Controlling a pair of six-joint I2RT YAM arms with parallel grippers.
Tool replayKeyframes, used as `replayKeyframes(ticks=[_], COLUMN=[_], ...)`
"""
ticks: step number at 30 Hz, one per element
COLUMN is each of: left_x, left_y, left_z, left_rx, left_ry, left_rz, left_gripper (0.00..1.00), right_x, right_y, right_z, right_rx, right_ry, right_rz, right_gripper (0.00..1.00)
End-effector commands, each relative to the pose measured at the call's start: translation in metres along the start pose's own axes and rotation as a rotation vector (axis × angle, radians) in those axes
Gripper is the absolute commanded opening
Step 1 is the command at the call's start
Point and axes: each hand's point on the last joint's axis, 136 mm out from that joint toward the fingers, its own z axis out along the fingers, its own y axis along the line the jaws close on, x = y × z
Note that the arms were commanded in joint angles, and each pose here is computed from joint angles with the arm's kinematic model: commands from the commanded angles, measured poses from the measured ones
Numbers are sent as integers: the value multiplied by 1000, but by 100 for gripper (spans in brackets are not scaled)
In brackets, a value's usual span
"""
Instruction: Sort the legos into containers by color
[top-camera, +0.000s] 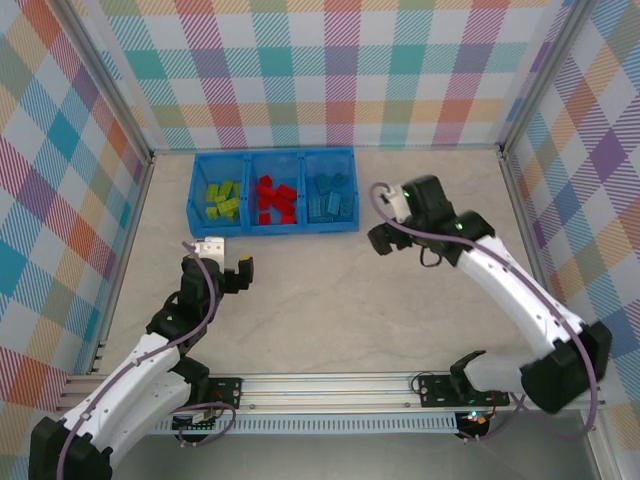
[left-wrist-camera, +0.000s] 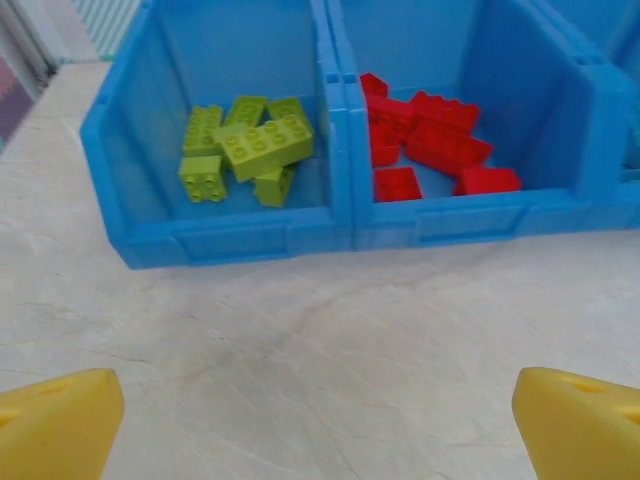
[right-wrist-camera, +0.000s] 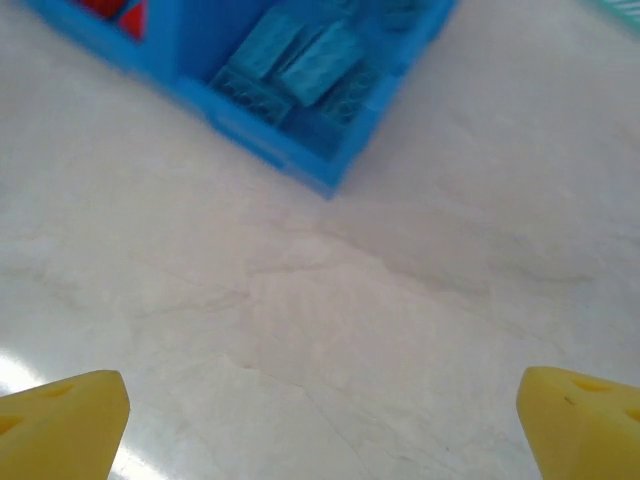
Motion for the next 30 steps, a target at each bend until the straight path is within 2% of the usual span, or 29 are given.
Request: replayKeyframes(ticks=[1, 5, 9, 14, 15, 16, 18, 20, 21, 22, 24, 26, 27, 30], left_x=[-13, 0, 9, 15, 15, 14, 9, 6, 6, 6, 15, 26, 32, 30], left_y=[18, 21, 24, 35, 35, 35, 37, 40, 37, 36, 34, 37, 37, 41], left_z=[9, 26, 47, 72, 76, 81, 88, 95, 100, 105, 117, 133, 134, 139], left_rx=[-118, -148, -155, -177, -172, -157, -139, -116, -97, -80, -53, -61, -57, -35], left_ry=[-94, -87, -65, -61, -53, -56, -83, -108, -100, -96, -80, -90, -14, 0], left_rz=[31, 34, -3, -38, -38, -40, -68, -105, -93, -80, -81, -96, -100, -136], left_gripper=[100, 100, 100, 100, 100, 100, 100, 100, 100, 100, 100, 100, 100, 100], right_x=[3, 37, 59, 58, 57, 68, 68, 83, 79, 80, 75, 75, 81, 83], right_y=[-26, -67, -113, -138, -143, -148, -152, -143, -144, -145, -143, -143, -151, -153], right_z=[17, 43, 80, 120, 122, 122, 112, 102, 95, 104, 114, 113, 111, 108], right_rx=[65, 156, 260, 342, 350, 340, 295, 256, 257, 234, 196, 207, 262, 313], right_ry=[-172, -271, -240, -306, -356, -322, -408, -563, -585, -513, -470, -484, -469, -479], right_rz=[182, 307, 398, 291, 291, 344, 388, 367, 375, 386, 371, 369, 400, 405], right_gripper=[100, 100, 100, 99, 99, 100, 100, 99, 99, 100, 100, 100, 100, 100])
